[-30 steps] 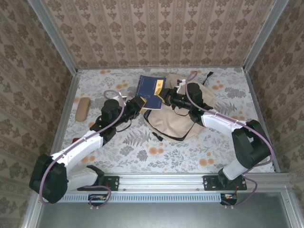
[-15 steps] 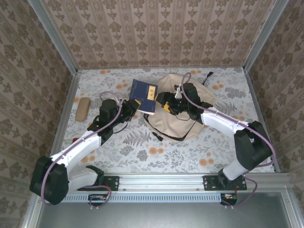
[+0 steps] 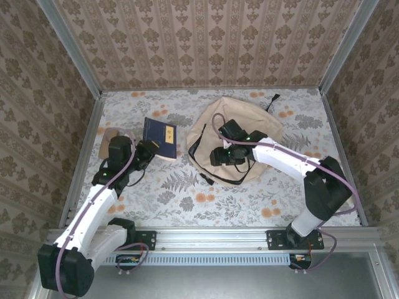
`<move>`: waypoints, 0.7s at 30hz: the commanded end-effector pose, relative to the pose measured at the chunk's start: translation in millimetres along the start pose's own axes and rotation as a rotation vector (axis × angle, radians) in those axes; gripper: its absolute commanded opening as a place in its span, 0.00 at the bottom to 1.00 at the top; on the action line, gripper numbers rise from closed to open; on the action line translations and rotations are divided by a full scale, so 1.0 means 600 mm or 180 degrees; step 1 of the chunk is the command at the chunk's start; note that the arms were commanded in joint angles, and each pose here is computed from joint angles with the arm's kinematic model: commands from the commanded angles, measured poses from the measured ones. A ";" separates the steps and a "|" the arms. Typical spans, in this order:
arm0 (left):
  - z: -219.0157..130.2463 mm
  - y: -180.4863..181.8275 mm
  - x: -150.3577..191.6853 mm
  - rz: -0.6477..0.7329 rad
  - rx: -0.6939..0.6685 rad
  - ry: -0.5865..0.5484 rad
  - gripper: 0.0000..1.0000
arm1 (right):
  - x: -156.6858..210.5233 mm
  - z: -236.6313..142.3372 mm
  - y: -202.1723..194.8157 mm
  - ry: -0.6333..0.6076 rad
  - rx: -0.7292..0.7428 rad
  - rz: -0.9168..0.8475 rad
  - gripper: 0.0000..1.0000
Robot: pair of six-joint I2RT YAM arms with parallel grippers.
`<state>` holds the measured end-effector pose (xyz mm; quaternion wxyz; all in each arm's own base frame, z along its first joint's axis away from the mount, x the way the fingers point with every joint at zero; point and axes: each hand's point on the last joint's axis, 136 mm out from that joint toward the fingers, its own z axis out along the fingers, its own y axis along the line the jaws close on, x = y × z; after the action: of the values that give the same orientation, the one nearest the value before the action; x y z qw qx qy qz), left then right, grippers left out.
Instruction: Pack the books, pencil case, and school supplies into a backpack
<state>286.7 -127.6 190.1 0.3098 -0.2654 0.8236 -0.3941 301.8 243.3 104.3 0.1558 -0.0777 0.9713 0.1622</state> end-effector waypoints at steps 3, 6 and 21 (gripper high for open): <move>-0.010 -0.008 0.005 0.0134 0.0057 0.0113 0.05 | 0.009 0.016 -0.002 0.0220 0.0130 -0.0176 0.53; -0.007 -0.007 0.009 0.0128 0.0062 0.0171 0.05 | 0.005 0.017 -0.003 0.0207 0.0157 -0.0177 0.43; 0.005 -0.010 0.056 0.0231 0.0095 0.0531 0.04 | -0.171 -0.168 -0.018 -0.1214 0.0139 0.0264 0.02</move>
<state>270.7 -145.6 173.1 0.2535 -0.2329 0.8487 -0.4015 348.7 219.1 171.3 0.2523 -0.0412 0.9563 0.1418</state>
